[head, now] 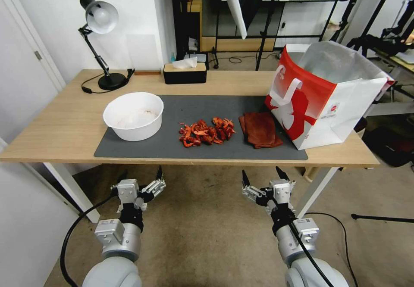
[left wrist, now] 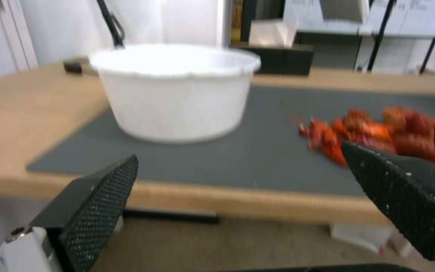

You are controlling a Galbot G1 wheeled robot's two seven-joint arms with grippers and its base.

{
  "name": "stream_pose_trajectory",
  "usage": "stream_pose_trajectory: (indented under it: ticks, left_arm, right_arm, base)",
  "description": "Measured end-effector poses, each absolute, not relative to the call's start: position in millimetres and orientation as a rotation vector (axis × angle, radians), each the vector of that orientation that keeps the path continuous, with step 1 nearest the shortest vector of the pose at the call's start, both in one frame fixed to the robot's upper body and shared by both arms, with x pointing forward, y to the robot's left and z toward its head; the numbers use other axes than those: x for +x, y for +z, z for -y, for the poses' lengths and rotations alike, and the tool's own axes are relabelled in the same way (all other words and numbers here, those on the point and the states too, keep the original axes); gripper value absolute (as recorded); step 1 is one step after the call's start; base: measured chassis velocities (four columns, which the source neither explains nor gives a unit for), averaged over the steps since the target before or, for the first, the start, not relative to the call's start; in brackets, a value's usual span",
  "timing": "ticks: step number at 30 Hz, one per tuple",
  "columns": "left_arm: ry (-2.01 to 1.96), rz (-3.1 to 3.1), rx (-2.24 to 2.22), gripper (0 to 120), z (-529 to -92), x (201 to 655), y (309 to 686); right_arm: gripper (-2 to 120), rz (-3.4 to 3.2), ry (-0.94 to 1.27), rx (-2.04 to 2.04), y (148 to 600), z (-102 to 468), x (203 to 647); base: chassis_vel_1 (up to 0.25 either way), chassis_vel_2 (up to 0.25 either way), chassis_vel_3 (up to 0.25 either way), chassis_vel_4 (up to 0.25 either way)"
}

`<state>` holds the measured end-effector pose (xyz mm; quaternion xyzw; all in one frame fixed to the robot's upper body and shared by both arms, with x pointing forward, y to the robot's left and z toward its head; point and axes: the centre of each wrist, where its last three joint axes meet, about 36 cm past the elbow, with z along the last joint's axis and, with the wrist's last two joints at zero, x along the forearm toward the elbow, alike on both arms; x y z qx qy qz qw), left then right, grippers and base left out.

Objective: Sweep shrimp from table into container with towel, then put container into takeout bag.

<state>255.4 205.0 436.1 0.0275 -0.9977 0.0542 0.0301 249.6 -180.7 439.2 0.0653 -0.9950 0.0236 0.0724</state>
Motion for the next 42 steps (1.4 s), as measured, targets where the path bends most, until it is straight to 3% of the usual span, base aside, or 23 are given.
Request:
stream_pose_trajectory:
  ticks: [11,23,29,42]
  left_arm:
    - [0.158,3.209,-0.050,100,-240,296,441]
    - [-0.005,3.286,-0.251,100,-311,377,457]
    - [-0.291,3.231,-0.533,100,-365,432,481]
    - [-0.682,2.871,-1.139,100,-428,475,534]
  right_arm:
    - [100,2.997,0.079,0.202,441,184,250]
    - [100,2.976,0.088,0.253,433,181,256]
    - [100,2.967,0.115,0.247,428,182,256]
    - [100,2.965,0.137,0.271,423,184,259]
  base:
    - [0.000,0.000,0.000,0.000]
    - [0.000,0.000,0.000,0.000]
    - [0.000,0.000,0.000,0.000]
    - [0.000,0.000,0.000,0.000]
